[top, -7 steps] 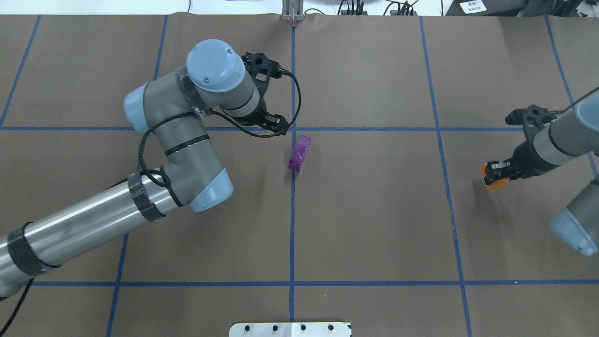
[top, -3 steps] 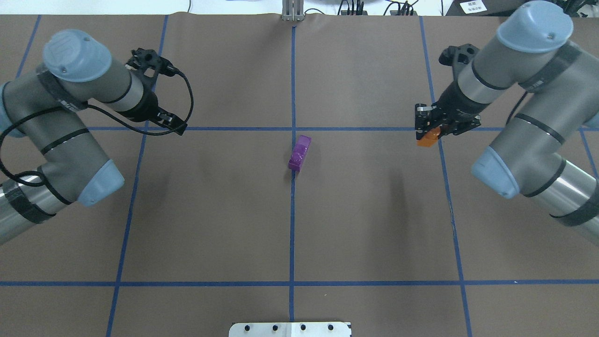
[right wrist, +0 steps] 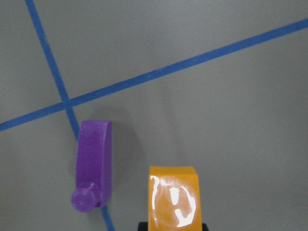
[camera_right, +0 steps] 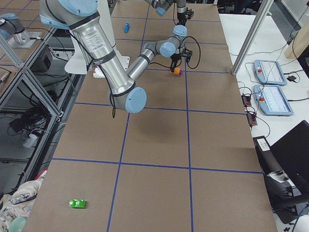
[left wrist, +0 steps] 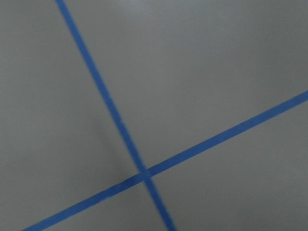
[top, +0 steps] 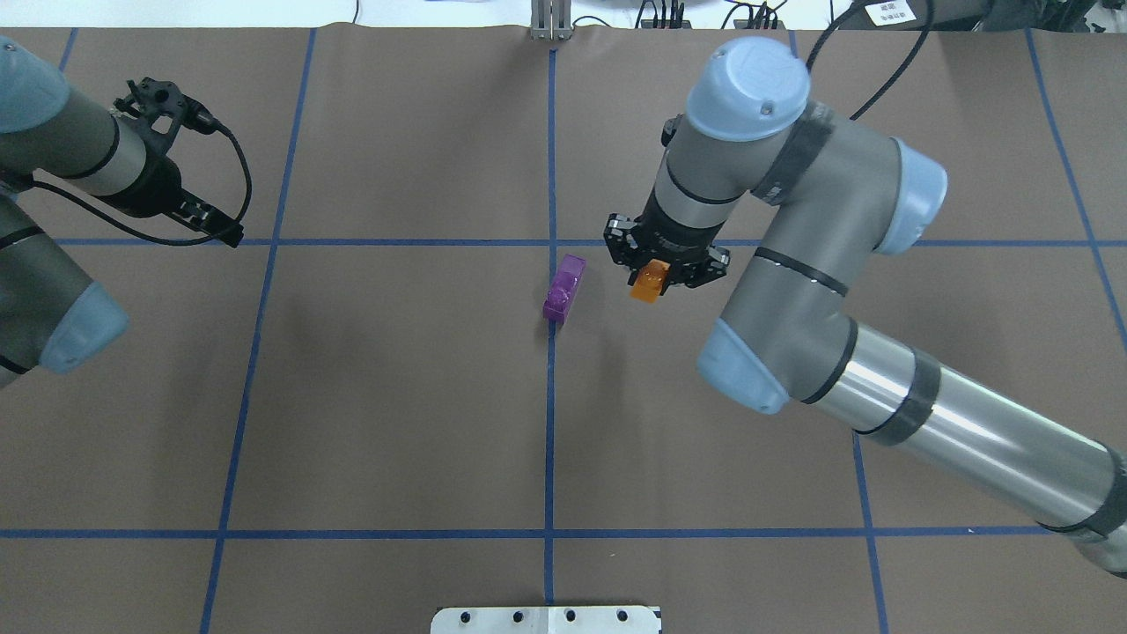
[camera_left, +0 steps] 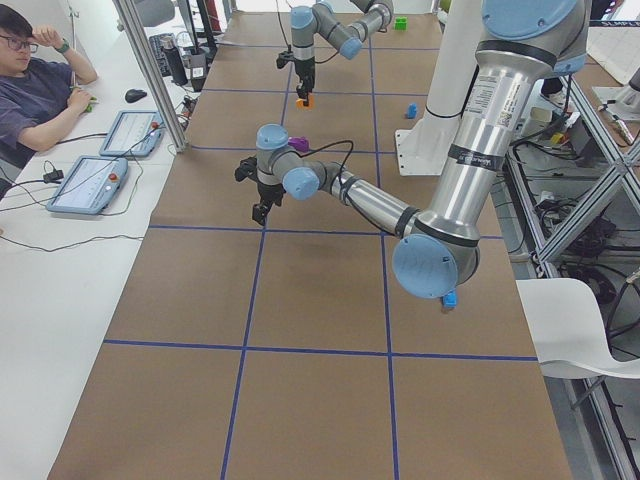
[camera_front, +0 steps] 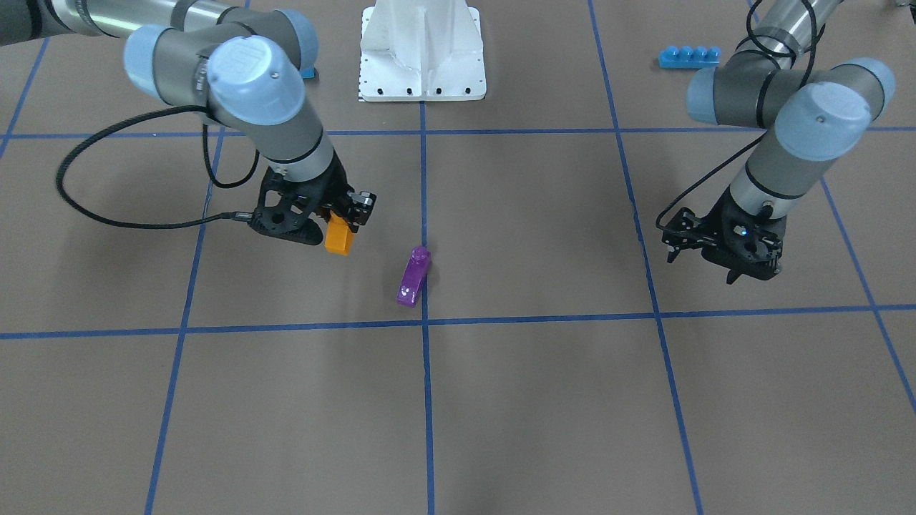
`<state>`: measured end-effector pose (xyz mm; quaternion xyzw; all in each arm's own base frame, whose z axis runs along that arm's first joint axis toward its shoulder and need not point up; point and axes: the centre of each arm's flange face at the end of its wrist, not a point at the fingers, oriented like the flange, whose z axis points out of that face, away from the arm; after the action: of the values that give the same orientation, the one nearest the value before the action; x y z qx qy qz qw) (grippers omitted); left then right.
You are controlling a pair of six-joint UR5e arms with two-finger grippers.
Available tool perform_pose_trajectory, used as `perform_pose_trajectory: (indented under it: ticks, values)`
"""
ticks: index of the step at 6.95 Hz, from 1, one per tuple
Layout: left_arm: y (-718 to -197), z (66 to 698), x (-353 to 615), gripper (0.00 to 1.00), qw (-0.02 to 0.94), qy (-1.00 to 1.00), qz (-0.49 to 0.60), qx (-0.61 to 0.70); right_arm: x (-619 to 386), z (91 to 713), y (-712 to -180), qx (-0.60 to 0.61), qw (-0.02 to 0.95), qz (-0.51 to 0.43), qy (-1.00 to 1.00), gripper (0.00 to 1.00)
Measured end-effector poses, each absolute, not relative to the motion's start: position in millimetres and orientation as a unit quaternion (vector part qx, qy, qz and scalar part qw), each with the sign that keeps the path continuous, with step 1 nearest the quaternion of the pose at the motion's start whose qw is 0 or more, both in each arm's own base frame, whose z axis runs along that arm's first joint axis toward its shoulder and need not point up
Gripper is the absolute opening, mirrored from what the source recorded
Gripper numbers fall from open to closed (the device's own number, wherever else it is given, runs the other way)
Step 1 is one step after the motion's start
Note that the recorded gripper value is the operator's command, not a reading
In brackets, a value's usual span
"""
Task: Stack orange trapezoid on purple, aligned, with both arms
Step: 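Lift the orange block toward the purple block while the left arm withdraws, then lower the orange block onto the purple block with the right gripper, aligning edges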
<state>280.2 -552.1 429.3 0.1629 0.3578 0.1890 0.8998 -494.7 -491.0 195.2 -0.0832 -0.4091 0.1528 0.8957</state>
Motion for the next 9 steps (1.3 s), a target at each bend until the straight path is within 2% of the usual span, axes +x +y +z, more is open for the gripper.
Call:
perform_pose_trajectory:
  ticks: [2,9]
  values:
    - [-553,447,261,1.00,0.902,0.349,0.198,0.163,-554,163,-495,-0.098,0.896,0.189,-0.391,0.00]
    - [-553,456,260,1.00,0.904,0.344,0.199,0.159,-585,174,-505,-0.085,0.896,0.200,-0.387,0.00]
